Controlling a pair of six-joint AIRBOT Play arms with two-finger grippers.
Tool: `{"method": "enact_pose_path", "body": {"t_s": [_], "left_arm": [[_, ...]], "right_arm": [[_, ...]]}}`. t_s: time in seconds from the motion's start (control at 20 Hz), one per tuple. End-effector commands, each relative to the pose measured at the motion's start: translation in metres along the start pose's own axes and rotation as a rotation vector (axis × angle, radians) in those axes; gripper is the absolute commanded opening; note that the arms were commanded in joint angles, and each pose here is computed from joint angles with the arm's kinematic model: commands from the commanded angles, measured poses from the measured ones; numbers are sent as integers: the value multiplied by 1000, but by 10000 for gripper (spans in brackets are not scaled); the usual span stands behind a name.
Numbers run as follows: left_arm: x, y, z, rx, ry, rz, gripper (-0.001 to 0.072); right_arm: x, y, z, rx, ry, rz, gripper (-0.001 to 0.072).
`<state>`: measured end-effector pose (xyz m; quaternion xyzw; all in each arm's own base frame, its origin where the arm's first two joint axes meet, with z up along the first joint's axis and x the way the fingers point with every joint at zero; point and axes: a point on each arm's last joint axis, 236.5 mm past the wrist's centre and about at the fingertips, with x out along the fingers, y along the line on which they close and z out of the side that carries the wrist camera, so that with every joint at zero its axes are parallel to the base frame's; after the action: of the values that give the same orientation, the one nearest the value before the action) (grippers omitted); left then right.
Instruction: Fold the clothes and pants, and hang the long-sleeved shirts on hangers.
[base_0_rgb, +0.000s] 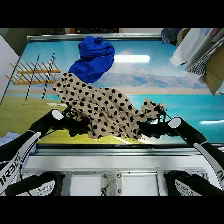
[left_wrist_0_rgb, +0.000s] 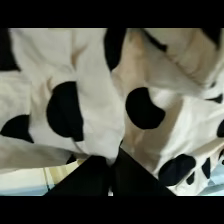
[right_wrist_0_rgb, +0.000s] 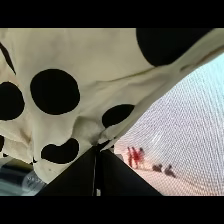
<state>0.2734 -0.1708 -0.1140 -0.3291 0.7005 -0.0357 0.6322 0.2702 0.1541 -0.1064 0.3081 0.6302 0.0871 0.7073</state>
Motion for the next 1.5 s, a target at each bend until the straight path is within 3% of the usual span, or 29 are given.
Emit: {"method": "enact_pose_path", "body": {"t_s": [0.0, 0.15, 0.3, 0.55, 0.7, 0.8, 0.95, 1.1, 1.3, 1.45], "left_arm": [[-9, -22, 8, 64, -4, -21, 11], [-76, -74, 28, 192, -121, -130, 11], [-212, -156, 22, 394, -369, -304, 11], [-461, -254, -111, 789, -907, -632, 11], [-550, -262, -192, 914, -1113, -810, 11], [-585, -259, -218, 947, -1219, -857, 11], [-602, -253, -203, 938, -1326, -754, 11], [-566, -251, -138, 863, -1253, -549, 11], [-428, -220, -19, 718, -857, -154, 11], [-302, -169, 30, 627, -490, 54, 11]], "right_arm": [[-2, 4, 9, -37, -29, 4, 13], [-43, 33, 33, -226, -70, 1, 12], [-162, 100, 72, -500, -271, -25, 12], [-414, 232, 40, -727, -857, 142, 10], [-511, 265, -10, -760, -1103, 273, 10], [-557, 278, -32, -746, -1235, 368, 10], [-579, 284, -36, -665, -1285, 467, 11], [-533, 277, 1, -561, -1122, 412, 11], [-403, 245, 75, -486, -723, 177, 11], [-304, 204, 114, -513, -435, 8, 11]]}}
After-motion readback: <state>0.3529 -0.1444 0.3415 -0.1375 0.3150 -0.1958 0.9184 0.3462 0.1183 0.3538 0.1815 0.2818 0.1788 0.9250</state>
